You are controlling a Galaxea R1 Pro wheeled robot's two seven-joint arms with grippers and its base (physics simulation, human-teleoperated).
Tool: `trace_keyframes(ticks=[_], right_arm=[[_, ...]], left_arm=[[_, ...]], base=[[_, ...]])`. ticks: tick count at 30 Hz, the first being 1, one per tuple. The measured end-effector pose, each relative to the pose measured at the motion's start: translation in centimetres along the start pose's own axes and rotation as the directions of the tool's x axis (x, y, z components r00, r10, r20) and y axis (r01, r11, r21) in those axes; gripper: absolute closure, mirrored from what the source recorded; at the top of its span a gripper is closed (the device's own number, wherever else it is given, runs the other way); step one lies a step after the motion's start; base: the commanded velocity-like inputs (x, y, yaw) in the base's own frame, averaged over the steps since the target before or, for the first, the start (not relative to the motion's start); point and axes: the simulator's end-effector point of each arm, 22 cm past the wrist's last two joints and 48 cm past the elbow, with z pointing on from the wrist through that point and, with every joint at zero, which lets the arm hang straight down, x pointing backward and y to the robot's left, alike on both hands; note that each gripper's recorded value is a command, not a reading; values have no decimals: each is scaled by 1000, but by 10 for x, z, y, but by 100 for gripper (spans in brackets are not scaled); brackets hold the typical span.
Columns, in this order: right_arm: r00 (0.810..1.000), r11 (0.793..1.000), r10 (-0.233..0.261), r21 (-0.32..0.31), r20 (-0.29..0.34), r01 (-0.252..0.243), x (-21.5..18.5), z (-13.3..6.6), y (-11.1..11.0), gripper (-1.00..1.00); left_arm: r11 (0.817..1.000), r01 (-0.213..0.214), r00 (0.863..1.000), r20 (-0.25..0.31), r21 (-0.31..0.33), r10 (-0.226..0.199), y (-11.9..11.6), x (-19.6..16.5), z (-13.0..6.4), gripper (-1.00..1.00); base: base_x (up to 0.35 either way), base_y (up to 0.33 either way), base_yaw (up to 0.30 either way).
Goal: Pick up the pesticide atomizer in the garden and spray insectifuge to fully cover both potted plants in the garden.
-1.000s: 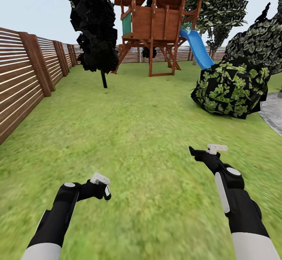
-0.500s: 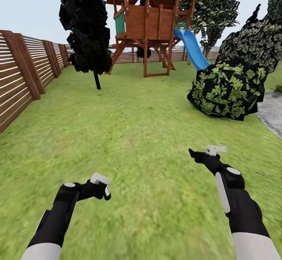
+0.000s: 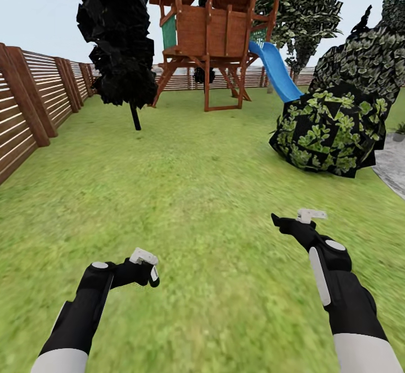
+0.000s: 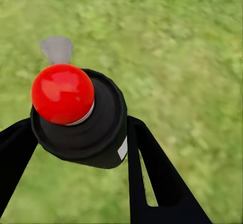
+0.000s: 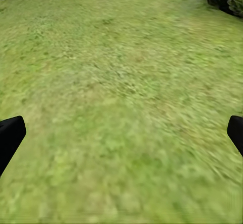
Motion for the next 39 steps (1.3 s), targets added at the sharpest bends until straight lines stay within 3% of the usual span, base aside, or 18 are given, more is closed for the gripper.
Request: trace_keyframes(ticks=[39], right_arm=[[1000, 1000, -3, -2, -1, 3, 0, 0, 1, -100]], left_arm=[[1000, -1, 1000, -1, 1, 1, 0, 0, 0, 100]], base=[[347, 0, 6]])
